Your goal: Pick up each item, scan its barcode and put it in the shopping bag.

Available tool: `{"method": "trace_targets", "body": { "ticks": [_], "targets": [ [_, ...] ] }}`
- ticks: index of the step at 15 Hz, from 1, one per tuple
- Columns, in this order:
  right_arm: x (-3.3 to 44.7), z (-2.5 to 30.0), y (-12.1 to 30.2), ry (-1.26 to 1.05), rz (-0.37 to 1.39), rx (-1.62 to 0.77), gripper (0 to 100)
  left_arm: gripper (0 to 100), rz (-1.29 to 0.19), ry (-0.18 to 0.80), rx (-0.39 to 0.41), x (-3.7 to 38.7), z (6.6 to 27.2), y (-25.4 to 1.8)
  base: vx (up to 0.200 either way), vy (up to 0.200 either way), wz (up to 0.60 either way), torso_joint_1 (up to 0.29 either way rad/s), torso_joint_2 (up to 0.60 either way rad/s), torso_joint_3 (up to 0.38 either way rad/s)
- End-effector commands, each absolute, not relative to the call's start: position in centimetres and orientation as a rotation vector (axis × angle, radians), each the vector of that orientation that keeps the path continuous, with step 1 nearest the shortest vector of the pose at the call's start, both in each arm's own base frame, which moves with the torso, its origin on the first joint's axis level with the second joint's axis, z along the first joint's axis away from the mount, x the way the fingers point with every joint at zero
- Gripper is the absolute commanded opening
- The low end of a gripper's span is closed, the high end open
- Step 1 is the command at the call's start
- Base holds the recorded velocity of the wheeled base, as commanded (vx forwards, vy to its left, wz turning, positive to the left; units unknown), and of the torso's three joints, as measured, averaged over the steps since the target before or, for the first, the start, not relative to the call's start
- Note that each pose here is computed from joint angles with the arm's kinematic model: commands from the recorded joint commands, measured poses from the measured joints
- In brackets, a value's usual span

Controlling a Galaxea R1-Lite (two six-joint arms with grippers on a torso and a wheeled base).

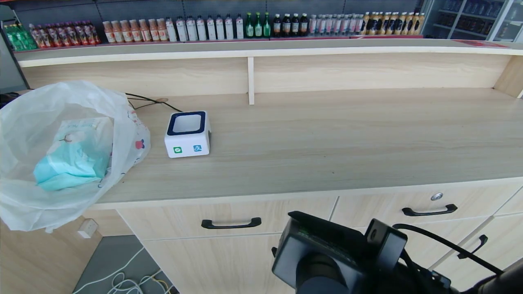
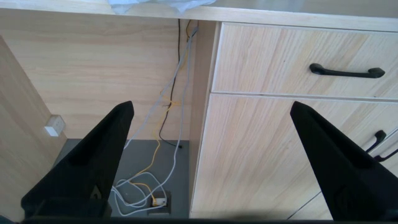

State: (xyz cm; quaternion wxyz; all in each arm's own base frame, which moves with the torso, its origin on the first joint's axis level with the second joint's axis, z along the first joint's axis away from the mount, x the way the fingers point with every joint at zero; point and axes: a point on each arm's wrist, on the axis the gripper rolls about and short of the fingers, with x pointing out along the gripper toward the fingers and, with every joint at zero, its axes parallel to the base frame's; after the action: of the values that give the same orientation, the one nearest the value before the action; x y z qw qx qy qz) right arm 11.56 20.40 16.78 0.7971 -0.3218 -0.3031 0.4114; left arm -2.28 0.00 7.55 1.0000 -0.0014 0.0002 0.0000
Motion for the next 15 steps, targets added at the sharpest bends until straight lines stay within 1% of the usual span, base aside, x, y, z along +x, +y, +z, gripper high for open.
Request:
{"method": "trace_targets", "body": {
  "ticks": [1, 2, 3, 4, 5, 6, 7, 9, 11, 13, 15],
  "targets": [
    [12.2, 16.6, 20.4, -0.612, 0.887, -0.649, 0, 100, 0.0, 0.0, -0.003, -2.3, 7.5, 0.0, 0.0, 0.0, 0.0, 0.0, 0.0, 0.0],
    [12.3, 16.4, 20.6, -0.575, 0.926, -0.576, 0, 100, 0.0, 0.0, -0.003, -2.3, 7.5, 0.0, 0.0, 0.0, 0.0, 0.0, 0.0, 0.0],
    [12.3, 16.8, 20.9, -0.552, 1.011, -0.451, 0, 100, 0.0, 0.0, -0.003, -2.3, 7.5, 0.0, 0.0, 0.0, 0.0, 0.0, 0.0, 0.0],
    [12.3, 16.8, 20.9, -0.552, 1.011, -0.451, 0, 100, 0.0, 0.0, -0.003, -2.3, 7.5, 0.0, 0.0, 0.0, 0.0, 0.0, 0.0, 0.0],
    [13.6, 17.6, 20.5, -0.572, 0.955, -0.442, 0, 100, 0.0, 0.0, -0.003, -2.3, 7.5, 0.0, 0.0, 0.0, 0.0, 0.0, 0.0, 0.0],
    [14.5, 19.3, 20.6, -0.602, 0.913, -0.366, 0, 100, -0.002, 0.0, -0.003, -2.3, 7.5, 0.0, 0.0, 0.0, 0.0, 0.0, 0.0, 0.0],
    [15.1, 19.9, 20.5, -0.574, 0.869, -0.288, 0, 100, 0.0, 0.0, -0.003, -2.3, 7.5, 0.0, 0.0, 0.0, 0.0, 0.0, 0.0, 0.0],
    [16.0, 20.1, 20.0, -0.481, 0.763, -0.149, 0, 100, 0.0, 0.0, -0.003, -2.3, 7.5, 0.0, 0.0, 0.0, 0.0, 0.0, 0.0, 0.0],
    [18.5, 20.3, 17.8, -0.438, 0.664, -0.07, 0, 100, -0.002, 0.0, -0.003, -2.3, 7.5, 0.0, 0.0, 0.0, 0.0, 0.0, 0.0, 0.0],
    [19.2, 20.2, 17.5, -0.39, 0.644, 0.044, 0, 100, 0.0, 0.0, -0.003, -2.3, 7.5, 0.0, 0.0, 0.0, 0.0, 0.0, 0.0, 0.0],
    [20.1, 20.9, 16.9, -0.402, 0.542, 0.081, 0, 100, 0.0, 0.0, -0.003, -2.3, 7.5, 0.0, 0.0, 0.0, 0.0, 0.0, 0.0, 0.0]
  ]
}}
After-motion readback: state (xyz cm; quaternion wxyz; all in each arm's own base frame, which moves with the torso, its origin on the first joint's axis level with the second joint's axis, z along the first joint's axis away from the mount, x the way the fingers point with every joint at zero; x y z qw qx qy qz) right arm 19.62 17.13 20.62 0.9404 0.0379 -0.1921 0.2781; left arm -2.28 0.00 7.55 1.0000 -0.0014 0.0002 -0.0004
